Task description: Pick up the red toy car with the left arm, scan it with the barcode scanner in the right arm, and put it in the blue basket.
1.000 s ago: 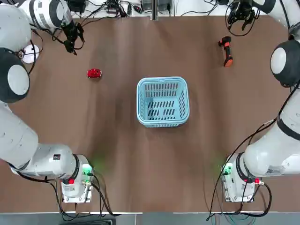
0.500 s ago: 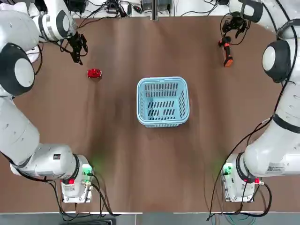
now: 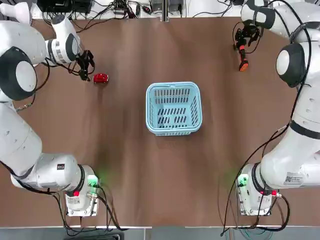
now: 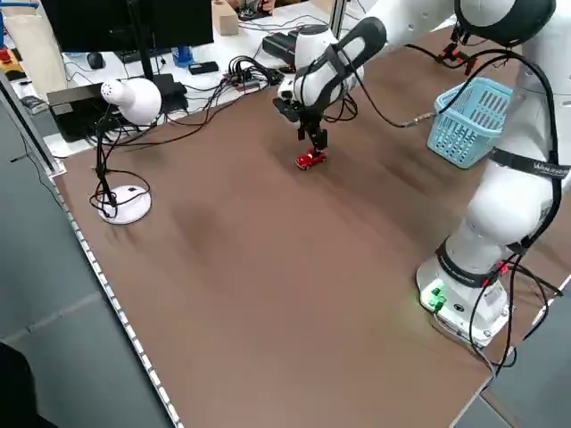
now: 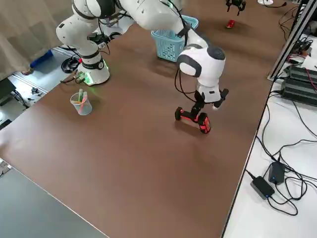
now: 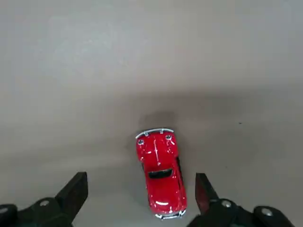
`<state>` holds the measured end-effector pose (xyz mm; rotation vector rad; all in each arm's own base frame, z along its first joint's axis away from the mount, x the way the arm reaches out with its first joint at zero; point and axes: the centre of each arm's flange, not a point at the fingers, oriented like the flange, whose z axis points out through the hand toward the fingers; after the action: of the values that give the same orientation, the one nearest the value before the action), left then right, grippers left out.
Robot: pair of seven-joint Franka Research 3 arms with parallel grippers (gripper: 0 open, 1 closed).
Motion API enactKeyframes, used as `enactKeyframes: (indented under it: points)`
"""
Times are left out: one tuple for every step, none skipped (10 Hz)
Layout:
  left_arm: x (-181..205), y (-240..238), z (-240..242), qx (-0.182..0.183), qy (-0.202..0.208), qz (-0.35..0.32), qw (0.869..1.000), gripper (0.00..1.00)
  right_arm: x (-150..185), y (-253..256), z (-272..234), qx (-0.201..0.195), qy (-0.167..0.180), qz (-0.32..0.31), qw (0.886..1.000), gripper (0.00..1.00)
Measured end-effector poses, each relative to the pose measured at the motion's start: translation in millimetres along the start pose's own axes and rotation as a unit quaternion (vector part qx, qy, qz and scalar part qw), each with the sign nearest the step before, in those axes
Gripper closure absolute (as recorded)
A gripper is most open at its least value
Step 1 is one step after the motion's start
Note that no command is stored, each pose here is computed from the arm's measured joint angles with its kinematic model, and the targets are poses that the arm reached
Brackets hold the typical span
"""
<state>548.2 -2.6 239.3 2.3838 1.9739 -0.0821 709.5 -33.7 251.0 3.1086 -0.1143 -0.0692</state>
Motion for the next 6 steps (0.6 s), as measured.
enactKeyframes:
  points:
    - [0, 2, 10, -0.007, 0.002, 0.0, 1.0, 0.0, 0, 0, 8, 0.0, 0.003, -0.001, 1.0, 0.09]
    - [-2, 3, 21, -0.01, 0.003, 0.0, 1.0, 0.0, -2, 0, 15, 0.0, 0.005, -0.001, 1.0, 0.09]
    - [-4, 2, 30, -0.008, 0.003, -0.001, 1.0, 0.0, -5, 0, 20, 0.0, 0.003, -0.003, 1.0, 0.11]
    - [-5, 2, 36, -0.004, 0.002, 0.0, 1.0, 0.0, -8, 1, 26, -0.001, -0.002, -0.005, 1.0, 0.11]
    - [-7, 1, 39, -0.002, 0.001, 0.0, 1.0, 0.0, -12, 0, 31, -0.001, -0.009, -0.007, 1.0, 0.11]
    - [-8, 1, 41, -0.001, 0.0, 0.001, 1.0, 0.0, -15, 0, 37, -0.001, -0.014, -0.007, 1.0, 0.12]
